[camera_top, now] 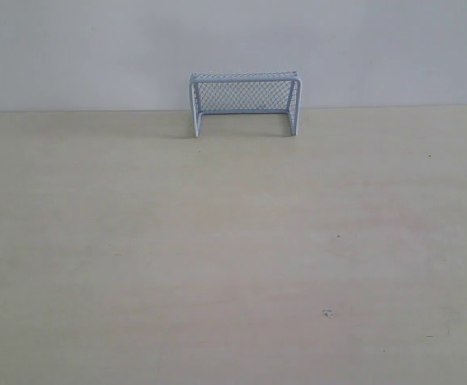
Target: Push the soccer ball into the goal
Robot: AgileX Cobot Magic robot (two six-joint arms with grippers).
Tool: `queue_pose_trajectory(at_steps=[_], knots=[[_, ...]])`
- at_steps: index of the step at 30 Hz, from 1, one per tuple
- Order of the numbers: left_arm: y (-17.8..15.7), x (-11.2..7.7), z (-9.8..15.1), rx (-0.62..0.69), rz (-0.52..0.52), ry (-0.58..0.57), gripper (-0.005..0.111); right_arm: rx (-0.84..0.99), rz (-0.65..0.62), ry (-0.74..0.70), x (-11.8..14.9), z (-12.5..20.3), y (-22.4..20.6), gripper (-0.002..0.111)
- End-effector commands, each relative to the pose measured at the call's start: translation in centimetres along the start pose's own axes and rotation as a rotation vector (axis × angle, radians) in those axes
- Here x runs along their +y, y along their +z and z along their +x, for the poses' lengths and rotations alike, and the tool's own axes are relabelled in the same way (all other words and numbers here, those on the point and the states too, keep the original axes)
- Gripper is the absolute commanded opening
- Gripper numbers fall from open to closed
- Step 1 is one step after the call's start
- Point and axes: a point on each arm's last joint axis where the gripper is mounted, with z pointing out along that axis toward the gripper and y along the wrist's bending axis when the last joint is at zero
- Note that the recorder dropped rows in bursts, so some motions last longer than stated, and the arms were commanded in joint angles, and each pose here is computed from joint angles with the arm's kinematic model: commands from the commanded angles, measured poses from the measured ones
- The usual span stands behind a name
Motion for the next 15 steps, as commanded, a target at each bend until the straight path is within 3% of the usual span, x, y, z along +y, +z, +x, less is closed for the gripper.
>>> queue_pose_trajectory(at_steps=[1,15], knots=[[0.0,0.0,-0.2,-0.003,0.008,-0.007,0.006,-0.053,0.018,0.008,0.0,0.1,-0.6,0.000],[0.0,0.0,-0.2,-0.003,0.008,-0.007,0.006,-0.271,0.078,0.075,0.4,4.3,0.4,0.000]])
